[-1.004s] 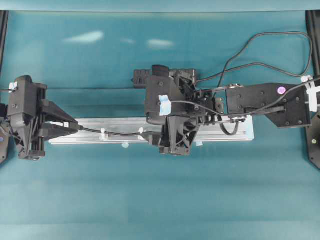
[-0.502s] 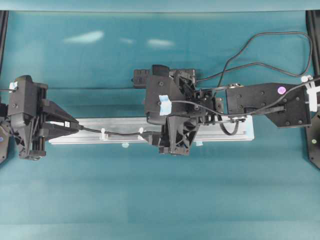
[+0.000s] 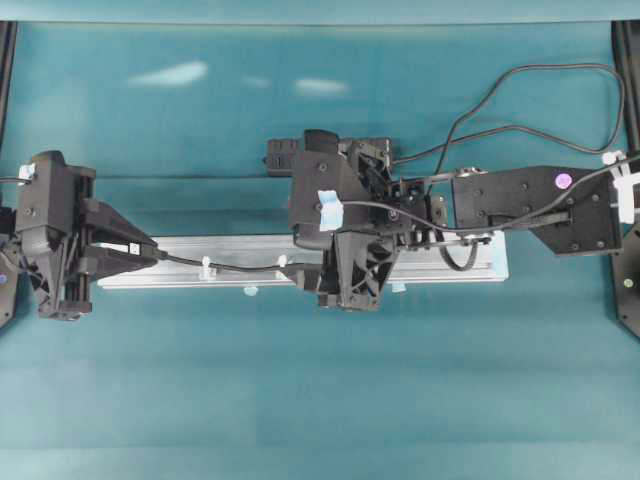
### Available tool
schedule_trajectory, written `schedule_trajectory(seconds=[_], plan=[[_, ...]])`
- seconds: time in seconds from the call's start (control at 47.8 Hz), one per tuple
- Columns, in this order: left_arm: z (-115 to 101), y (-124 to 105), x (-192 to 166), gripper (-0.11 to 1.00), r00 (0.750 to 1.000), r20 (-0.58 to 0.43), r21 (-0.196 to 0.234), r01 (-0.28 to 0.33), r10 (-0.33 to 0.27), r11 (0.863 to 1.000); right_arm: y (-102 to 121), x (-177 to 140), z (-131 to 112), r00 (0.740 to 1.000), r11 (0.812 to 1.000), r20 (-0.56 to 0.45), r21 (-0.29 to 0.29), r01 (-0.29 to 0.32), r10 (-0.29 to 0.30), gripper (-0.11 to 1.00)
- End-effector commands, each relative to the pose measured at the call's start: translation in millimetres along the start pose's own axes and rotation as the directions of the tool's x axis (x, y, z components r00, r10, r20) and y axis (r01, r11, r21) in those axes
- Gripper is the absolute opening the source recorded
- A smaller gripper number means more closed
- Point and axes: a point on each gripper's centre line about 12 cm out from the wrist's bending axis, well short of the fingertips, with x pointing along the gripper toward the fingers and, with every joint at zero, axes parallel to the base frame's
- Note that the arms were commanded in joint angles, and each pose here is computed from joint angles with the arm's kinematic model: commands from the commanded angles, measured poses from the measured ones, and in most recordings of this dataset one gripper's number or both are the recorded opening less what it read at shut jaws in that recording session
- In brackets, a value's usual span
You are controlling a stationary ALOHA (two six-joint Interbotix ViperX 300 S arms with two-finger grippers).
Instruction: Pass the USB cable through three rings with both arms.
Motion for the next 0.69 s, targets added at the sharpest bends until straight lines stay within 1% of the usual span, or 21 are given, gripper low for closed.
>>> schedule_trajectory(seconds=[0.0,0.627,0.669], plan=[[11.7,-0.7,-0.8,0.24,0.999,0.037,0.005,0.002,-0.002,1.000,0.0,-10.7,11.0,0.999,1.000,0.044,-0.001,-0.002,0.002,0.79],[11.7,-0.7,-0.8,0.24,0.999,0.037,0.008,0.002,-0.002,1.000,0.5,-10.0,13.1,0.998,1.000,0.058,0.005,-0.006,0.006,0.79],[11.5,-1.0,-0.5,0.24,0.999,0.035,0.023,0.003,-0.004,1.000,0.5,-9.8,12.5,0.998,1.000,0.056,0.005,-0.006,0.006,0.79]])
